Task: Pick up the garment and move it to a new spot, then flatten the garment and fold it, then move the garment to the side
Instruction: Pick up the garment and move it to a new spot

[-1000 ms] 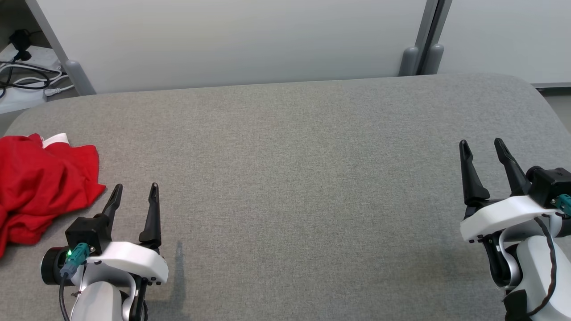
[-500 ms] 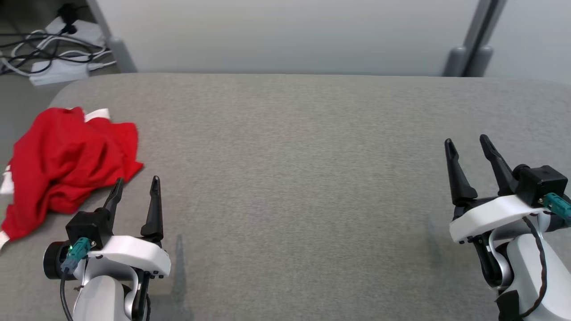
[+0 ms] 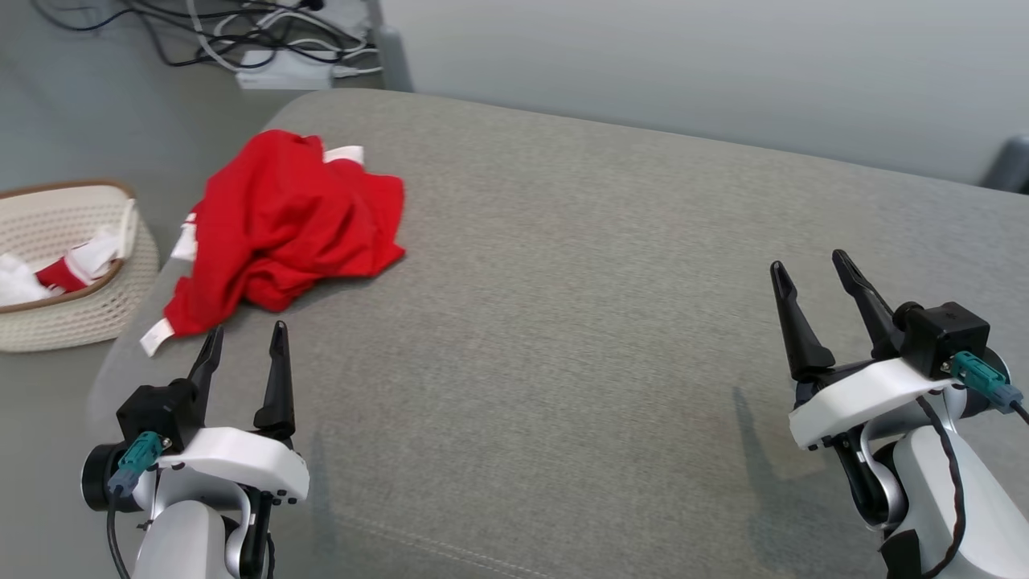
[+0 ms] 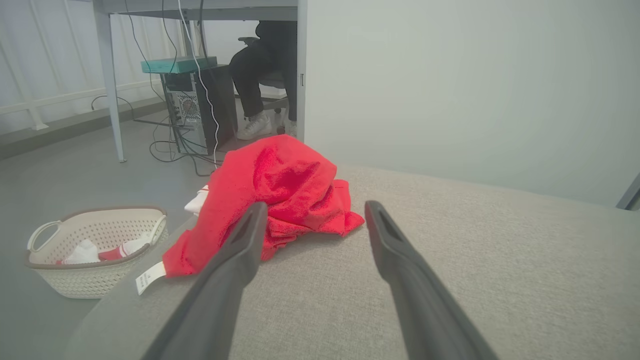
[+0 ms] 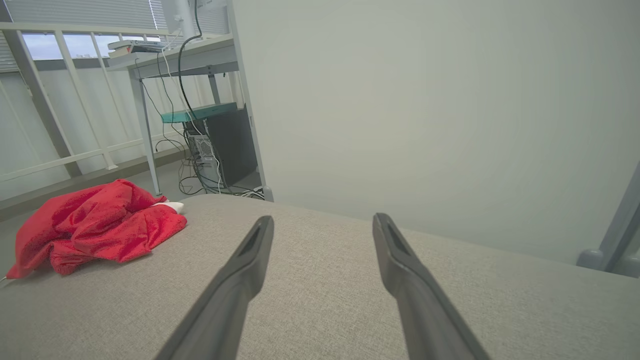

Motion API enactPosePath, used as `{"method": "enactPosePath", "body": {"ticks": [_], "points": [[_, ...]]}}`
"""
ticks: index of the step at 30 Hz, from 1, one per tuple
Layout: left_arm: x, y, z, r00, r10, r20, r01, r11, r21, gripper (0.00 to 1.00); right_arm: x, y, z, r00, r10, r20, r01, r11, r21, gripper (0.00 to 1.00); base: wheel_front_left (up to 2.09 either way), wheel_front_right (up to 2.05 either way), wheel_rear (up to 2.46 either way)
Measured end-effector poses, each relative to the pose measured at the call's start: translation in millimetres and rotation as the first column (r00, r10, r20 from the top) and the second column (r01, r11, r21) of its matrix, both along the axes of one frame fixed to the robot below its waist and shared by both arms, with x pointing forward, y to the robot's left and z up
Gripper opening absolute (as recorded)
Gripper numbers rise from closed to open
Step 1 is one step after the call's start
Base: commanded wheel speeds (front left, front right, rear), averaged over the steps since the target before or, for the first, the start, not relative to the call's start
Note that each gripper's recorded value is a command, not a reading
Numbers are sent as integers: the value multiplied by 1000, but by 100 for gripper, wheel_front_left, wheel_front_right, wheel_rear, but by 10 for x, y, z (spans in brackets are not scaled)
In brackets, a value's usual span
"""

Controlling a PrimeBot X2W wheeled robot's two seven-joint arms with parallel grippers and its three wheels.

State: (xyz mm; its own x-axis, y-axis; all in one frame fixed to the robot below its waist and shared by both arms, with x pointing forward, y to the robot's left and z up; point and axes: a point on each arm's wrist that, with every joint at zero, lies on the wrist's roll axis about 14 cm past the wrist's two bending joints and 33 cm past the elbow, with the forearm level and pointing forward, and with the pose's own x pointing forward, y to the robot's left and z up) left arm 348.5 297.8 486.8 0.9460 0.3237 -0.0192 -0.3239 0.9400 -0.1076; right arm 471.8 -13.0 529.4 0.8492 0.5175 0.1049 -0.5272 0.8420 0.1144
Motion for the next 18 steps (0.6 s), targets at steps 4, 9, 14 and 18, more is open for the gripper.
{"method": "enactPosePath", "body": {"ticks": [4, 9, 14, 18], "points": [[-185, 186, -18, 998, 70, -6, -70, 998, -8, 100, -8, 246, -9, 998, 59, -4, -59, 998, 7, 100, 0, 0, 0], [-293, 305, -79, 993, 115, -25, -115, 993, -13, 100, -30, 429, -83, 994, 109, -19, -109, 994, 4, 100, 0, 0, 0], [-273, 323, -176, 991, 128, -47, -130, 991, -42, 100, 15, 439, -145, 993, 114, -30, -114, 993, 6, 100, 0, 0, 0], [-64, 321, -270, 992, 102, -78, -107, 992, -69, 100, 98, 411, -208, 993, 115, -37, -115, 993, 0, 100, 0, 0, 0]]}}
